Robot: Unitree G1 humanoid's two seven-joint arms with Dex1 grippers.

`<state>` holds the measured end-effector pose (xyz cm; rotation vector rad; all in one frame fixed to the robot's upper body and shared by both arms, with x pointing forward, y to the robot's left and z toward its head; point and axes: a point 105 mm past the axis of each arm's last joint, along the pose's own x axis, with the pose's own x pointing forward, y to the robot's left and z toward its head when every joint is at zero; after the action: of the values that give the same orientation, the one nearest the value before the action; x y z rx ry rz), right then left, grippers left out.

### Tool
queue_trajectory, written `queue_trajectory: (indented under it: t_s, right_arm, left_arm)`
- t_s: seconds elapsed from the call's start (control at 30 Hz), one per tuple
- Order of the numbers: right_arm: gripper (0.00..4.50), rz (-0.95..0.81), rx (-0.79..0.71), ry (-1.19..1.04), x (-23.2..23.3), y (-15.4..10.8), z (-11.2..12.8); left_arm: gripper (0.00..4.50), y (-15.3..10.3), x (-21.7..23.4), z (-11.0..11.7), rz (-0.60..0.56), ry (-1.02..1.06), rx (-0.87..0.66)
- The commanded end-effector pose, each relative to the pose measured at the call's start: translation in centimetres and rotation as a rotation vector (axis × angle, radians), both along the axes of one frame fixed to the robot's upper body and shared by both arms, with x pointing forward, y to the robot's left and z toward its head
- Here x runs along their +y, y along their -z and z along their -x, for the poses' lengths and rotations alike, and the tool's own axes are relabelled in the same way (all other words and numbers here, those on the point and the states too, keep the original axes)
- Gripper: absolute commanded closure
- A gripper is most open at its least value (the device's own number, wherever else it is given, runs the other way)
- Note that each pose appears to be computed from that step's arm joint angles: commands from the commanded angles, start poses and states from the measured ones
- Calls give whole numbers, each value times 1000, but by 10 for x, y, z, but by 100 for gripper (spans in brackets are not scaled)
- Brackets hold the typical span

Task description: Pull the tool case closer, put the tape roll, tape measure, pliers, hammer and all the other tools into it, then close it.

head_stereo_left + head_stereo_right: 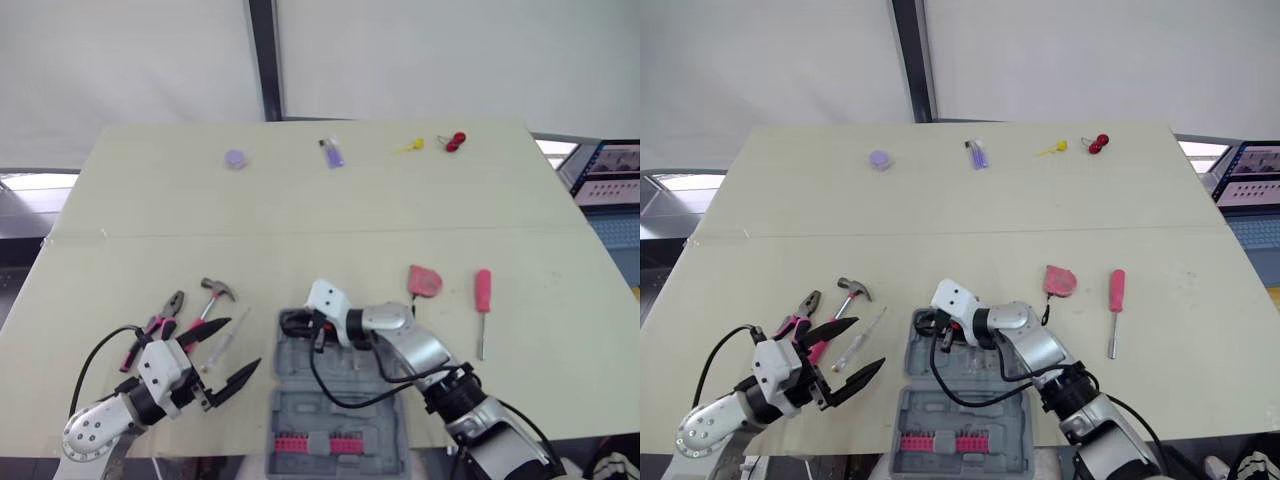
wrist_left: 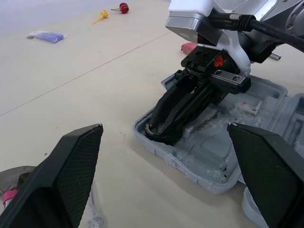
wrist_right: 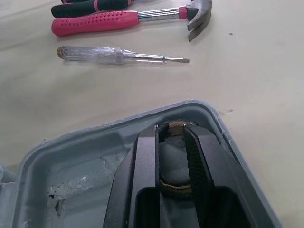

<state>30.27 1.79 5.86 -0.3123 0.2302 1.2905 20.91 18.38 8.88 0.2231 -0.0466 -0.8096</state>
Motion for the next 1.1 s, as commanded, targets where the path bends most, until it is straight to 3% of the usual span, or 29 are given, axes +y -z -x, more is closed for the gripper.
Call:
queue_trajectory:
  t_s: [0.03,0.47,0.63,0.9,1.1]
  right_arm:
    - [361,10,-15,3,4,5,-1]
    - [361,212,46,21,-15,50,2]
    - [361,209,53,14,-15,52,5]
    - [361,-152,8,-25,-3,-19,3]
    - [361,-279,-24,35,-52,-70,-5]
  left_arm:
    - [0,-3,0,1,-6,0,-20]
    - [0,-3,-1,1,-4,-1,-21]
    - [0,-2,-2,1,-4,2,-21]
    - [0,-5,-2,-7,18,13,1]
    - [0,-16,13,-23,37,-65,24]
